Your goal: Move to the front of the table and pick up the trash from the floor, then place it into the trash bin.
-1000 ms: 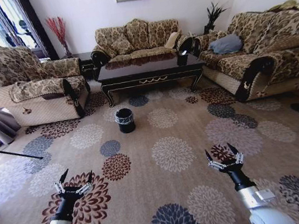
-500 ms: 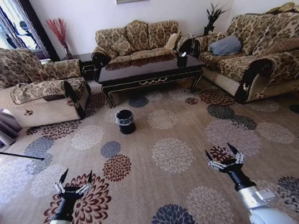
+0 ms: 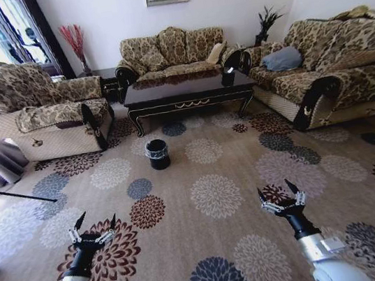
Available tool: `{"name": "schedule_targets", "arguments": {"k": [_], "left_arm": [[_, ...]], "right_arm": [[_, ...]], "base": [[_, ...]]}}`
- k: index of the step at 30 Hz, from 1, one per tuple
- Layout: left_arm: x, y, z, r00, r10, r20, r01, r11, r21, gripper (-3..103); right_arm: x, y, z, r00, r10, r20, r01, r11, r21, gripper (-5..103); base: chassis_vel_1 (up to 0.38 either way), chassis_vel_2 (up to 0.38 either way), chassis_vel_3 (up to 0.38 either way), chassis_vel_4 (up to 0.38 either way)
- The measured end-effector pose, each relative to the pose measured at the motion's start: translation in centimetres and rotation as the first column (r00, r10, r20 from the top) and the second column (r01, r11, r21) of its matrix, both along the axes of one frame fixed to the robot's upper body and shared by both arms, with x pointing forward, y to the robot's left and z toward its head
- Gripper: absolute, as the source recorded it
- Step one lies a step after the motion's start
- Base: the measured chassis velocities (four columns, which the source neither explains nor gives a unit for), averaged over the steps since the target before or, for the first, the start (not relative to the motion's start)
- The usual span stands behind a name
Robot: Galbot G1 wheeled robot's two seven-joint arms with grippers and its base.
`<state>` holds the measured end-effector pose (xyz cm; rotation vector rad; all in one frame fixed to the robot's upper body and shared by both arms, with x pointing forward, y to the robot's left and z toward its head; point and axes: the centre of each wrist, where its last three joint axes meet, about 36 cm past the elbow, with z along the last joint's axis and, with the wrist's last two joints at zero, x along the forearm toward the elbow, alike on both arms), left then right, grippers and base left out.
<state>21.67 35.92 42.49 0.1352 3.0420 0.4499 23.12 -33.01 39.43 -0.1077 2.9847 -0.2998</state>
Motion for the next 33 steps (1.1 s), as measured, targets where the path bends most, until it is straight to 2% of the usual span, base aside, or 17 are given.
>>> {"name": "schedule_targets", "arguments": {"k": [33], "left_arm": [[0.00, 0.00, 0.00, 1.000, 0.000, 0.000, 0.000, 1.000, 0.000, 100]], "right_arm": [[0.00, 0.00, 0.00, 1.000, 0.000, 0.000, 0.000, 1.000, 0.000, 100]], "base": [[0.000, 0.000, 0.000, 0.000]]}}
